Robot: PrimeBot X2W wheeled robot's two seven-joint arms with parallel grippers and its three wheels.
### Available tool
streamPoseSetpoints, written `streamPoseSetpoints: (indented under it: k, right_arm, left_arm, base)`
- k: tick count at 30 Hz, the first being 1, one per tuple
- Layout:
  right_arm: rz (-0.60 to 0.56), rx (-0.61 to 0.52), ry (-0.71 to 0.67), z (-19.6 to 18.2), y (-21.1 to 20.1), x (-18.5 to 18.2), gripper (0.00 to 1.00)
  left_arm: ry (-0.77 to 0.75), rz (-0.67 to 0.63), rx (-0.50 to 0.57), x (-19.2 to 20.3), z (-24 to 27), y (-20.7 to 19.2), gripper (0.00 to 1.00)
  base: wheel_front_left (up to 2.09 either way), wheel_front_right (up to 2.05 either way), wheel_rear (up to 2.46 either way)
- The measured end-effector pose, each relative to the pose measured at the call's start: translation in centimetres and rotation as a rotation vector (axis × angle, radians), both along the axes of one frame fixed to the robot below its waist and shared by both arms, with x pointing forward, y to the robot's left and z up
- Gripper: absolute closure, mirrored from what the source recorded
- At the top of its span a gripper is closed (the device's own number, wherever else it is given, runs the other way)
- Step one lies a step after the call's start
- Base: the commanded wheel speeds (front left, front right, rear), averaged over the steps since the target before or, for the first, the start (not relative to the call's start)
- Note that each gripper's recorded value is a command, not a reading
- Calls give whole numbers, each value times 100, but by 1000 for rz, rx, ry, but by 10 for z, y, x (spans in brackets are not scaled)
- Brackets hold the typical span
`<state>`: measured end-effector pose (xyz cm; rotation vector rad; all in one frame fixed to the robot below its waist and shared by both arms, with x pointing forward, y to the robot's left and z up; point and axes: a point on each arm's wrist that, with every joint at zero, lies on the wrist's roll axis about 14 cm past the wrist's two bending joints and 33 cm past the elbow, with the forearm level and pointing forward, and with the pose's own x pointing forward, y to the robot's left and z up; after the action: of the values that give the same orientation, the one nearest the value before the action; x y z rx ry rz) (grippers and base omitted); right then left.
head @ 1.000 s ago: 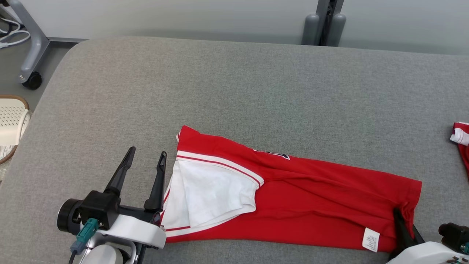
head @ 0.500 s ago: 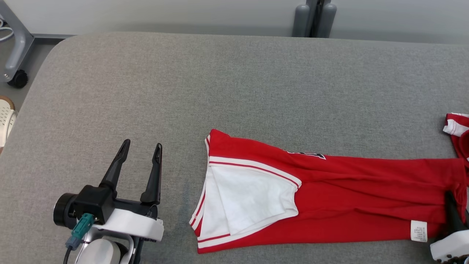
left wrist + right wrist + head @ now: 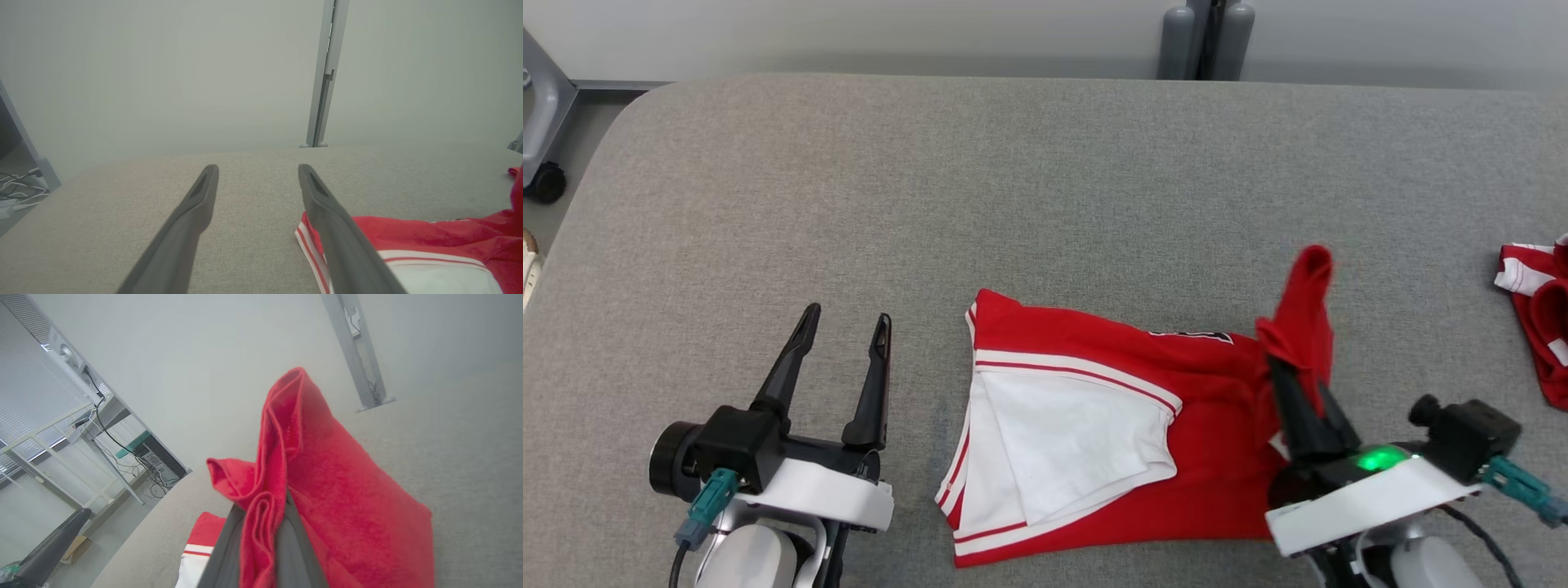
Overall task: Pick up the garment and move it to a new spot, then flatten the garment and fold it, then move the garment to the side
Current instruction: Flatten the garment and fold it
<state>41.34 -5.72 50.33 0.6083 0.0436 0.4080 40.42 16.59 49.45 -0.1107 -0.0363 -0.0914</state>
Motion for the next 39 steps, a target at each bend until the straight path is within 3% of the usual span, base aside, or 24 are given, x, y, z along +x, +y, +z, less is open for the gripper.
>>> streamPoseSetpoints:
  k: [6, 13, 29, 30, 31, 39]
  right_arm:
    - [183, 76, 1, 15, 64, -11, 100]
    - [405, 78, 83, -8, 137, -30, 100]
    - [566, 69, 196, -40, 185, -41, 100]
    - [572, 77, 208, -41, 187, -42, 53]
    - [581, 78, 213, -42, 189, -43, 0]
    - [643, 170, 152, -5, 202, -50, 0]
  left_arm:
    - [-11, -1, -4, -1, 4, -1, 0]
    - [-4, 27, -4, -12, 3, 7, 0]
    - [19, 34, 4, -13, -5, 9, 0]
    - [21, 32, 3, -12, -5, 9, 0]
    - [23, 31, 4, -12, -6, 8, 0]
    - [27, 20, 1, -6, -9, 5, 0]
  base:
    - [0, 0, 0]
    - [0, 0, 0]
    - [0, 0, 0]
    - [0, 0, 0]
    - [0, 0, 0]
    - [0, 0, 0]
